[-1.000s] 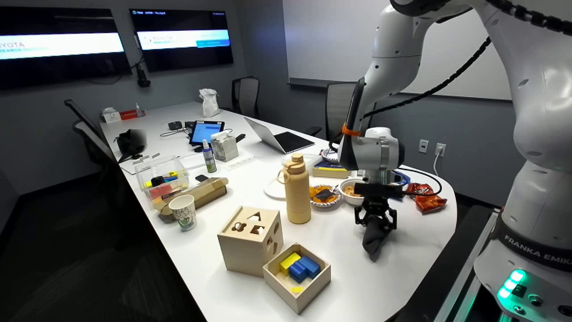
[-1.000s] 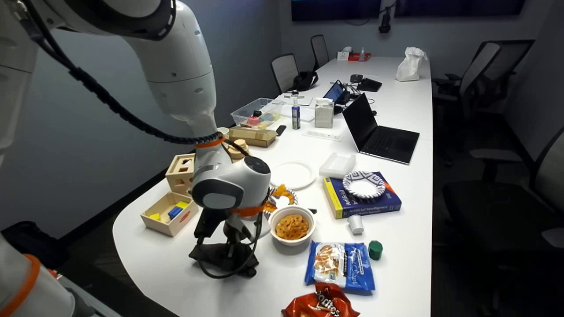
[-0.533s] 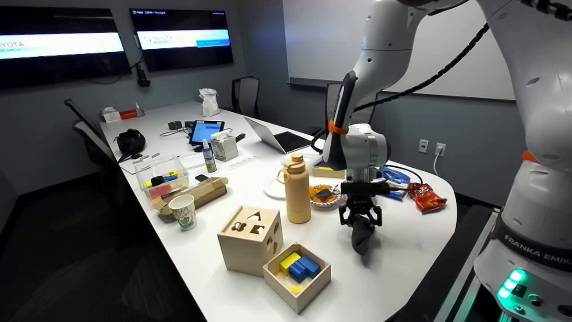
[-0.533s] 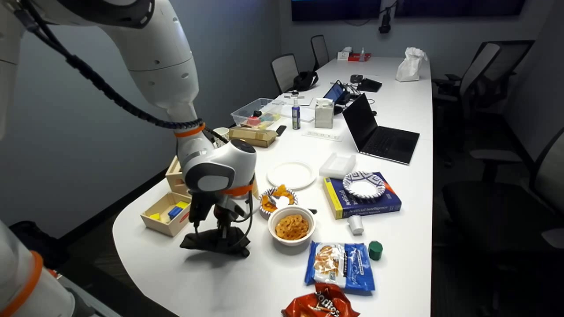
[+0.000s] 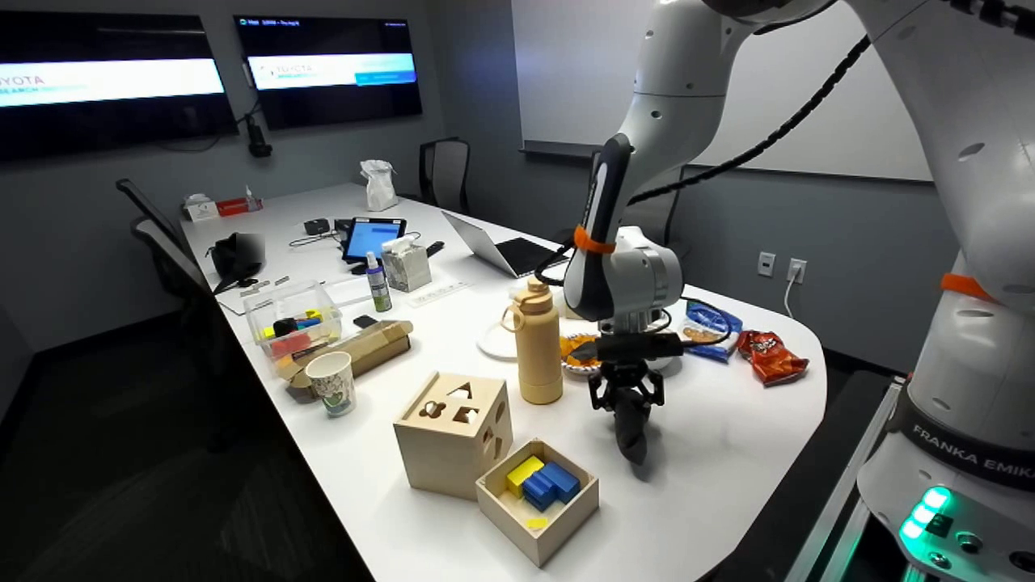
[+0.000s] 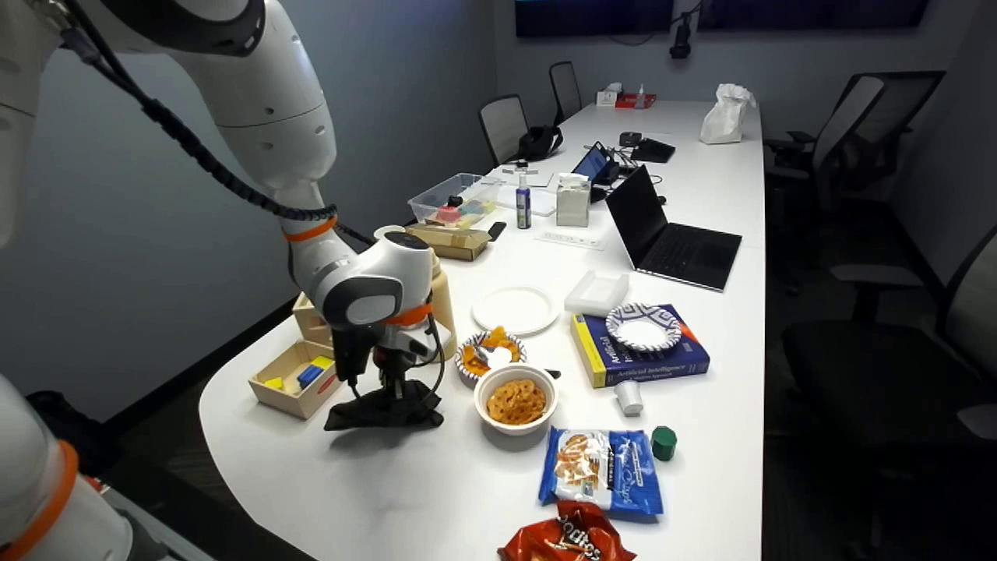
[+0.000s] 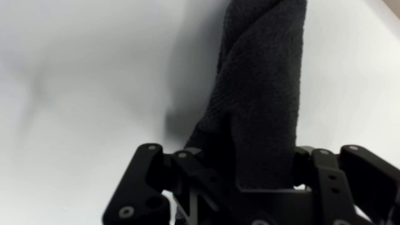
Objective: Use the black towel to wipe the table
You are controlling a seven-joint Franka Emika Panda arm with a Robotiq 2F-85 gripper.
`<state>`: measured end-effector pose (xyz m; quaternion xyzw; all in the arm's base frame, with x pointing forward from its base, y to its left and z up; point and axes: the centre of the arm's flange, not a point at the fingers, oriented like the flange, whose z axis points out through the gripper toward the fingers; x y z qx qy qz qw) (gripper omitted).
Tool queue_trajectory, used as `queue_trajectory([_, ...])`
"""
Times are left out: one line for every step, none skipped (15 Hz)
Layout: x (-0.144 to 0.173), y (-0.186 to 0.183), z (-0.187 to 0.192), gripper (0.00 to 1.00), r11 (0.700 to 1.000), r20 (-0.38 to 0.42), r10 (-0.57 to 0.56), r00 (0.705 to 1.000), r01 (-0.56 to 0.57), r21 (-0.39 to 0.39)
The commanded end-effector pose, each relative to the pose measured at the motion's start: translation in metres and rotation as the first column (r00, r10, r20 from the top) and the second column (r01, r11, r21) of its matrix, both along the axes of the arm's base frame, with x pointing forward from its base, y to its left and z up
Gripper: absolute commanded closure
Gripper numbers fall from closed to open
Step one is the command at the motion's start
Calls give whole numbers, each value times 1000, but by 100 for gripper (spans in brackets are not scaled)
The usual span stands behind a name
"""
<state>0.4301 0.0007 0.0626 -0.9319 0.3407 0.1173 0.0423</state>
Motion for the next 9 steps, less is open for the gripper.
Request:
queue_trajectory([7,19,-6,95,996,31,84,996,-84,4])
queue_trajectory([5,25,-6,95,994,38,105,994,-106,15])
queue_trajectory([4,29,-7,95,991,43,128,991,-130,29])
queue_trajectory([1,35,-8,95,988,42,146,988,-147,42])
queue_trajectory([-3,41,-8,95,984,36,167,985,-168,55])
queue_trajectory([-8,45,-9,95,983,25,172,985,-174,63])
queue_trajectory([-16,49,-8,95,983,10,171,985,-171,70])
queue_trajectory([-23,51,-7,95,984,-2,162,987,-161,75])
queue_trajectory([-35,51,-6,95,989,-29,127,992,-124,77])
